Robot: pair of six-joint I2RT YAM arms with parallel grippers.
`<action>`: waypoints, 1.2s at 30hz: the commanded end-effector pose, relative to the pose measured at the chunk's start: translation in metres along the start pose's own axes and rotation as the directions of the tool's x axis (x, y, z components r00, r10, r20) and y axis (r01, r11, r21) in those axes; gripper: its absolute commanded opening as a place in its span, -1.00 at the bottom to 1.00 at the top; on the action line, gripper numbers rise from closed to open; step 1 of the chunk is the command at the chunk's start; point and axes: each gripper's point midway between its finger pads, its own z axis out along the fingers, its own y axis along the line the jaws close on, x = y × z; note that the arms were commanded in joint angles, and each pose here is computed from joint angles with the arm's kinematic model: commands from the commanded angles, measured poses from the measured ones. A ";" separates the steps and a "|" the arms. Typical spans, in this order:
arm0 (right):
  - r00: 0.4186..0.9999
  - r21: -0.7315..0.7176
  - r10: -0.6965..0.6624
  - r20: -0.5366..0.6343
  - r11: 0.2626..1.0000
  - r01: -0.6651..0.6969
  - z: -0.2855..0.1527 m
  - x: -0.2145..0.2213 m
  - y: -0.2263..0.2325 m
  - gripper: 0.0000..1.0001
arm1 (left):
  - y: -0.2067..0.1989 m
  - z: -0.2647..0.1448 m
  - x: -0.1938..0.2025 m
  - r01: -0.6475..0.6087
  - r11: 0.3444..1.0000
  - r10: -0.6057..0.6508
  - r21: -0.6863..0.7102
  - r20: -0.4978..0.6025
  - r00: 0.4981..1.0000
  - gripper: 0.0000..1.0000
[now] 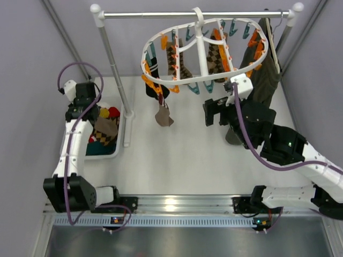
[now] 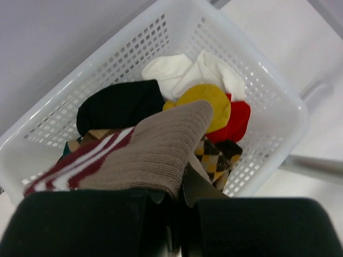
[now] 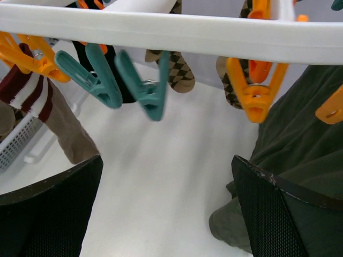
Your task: Remove the socks clipped to the hanger
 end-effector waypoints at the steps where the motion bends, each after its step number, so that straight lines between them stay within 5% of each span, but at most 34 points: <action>1: 0.997 -0.018 0.068 0.038 0.998 -0.067 -0.010 -0.009 -0.007 0.99 | -0.011 0.012 -0.034 0.013 1.000 -0.013 0.000 0.029 1.000 -0.93; 5: 0.995 -0.037 0.088 0.039 0.996 -0.086 -0.018 -0.006 -0.011 0.99 | -0.014 0.040 -0.033 0.035 0.999 -0.035 0.004 -0.037 0.999 -0.70; 7: 0.994 -0.063 0.100 0.036 0.993 -0.097 -0.020 -0.004 -0.008 0.99 | -0.013 0.048 -0.032 0.025 1.000 -0.026 -0.005 -0.053 0.998 0.01; 9: 0.993 -0.080 0.112 0.039 0.991 -0.109 -0.023 -0.004 -0.007 0.99 | -0.024 0.048 -0.024 0.021 0.998 -0.016 0.054 -0.094 0.995 0.96; 15: 0.992 -0.165 0.125 0.014 0.979 -0.121 -0.028 0.004 0.006 0.99 | -0.026 0.022 -0.041 0.025 0.993 -0.020 0.117 -0.045 0.999 0.97; 18: 0.991 -0.223 0.137 0.014 0.966 -0.130 -0.033 0.007 0.014 0.99 | -0.060 -0.021 -0.049 0.051 0.929 -0.032 0.368 -0.058 0.998 0.97; 19: 0.989 -0.239 0.145 0.024 0.961 -0.135 -0.037 0.005 0.014 0.99 | -0.078 -0.048 -0.066 0.021 0.867 -0.034 0.499 0.017 0.999 0.97; 20: 0.988 -0.263 0.149 0.028 0.955 -0.137 -0.039 0.005 0.016 0.99 | -0.105 -0.068 -0.043 -0.007 0.767 0.022 0.641 -0.016 1.000 0.97; 24: 0.984 -0.362 0.173 0.051 0.921 -0.144 -0.054 0.004 0.024 0.99 | -0.154 -0.143 -0.021 -0.108 0.420 0.045 0.901 0.098 0.994 0.97; 36: 0.982 -0.526 0.163 0.095 0.846 -0.090 -0.081 0.000 0.038 0.99 | -0.186 -0.234 0.065 -0.378 -0.025 -0.067 0.925 0.376 0.924 0.97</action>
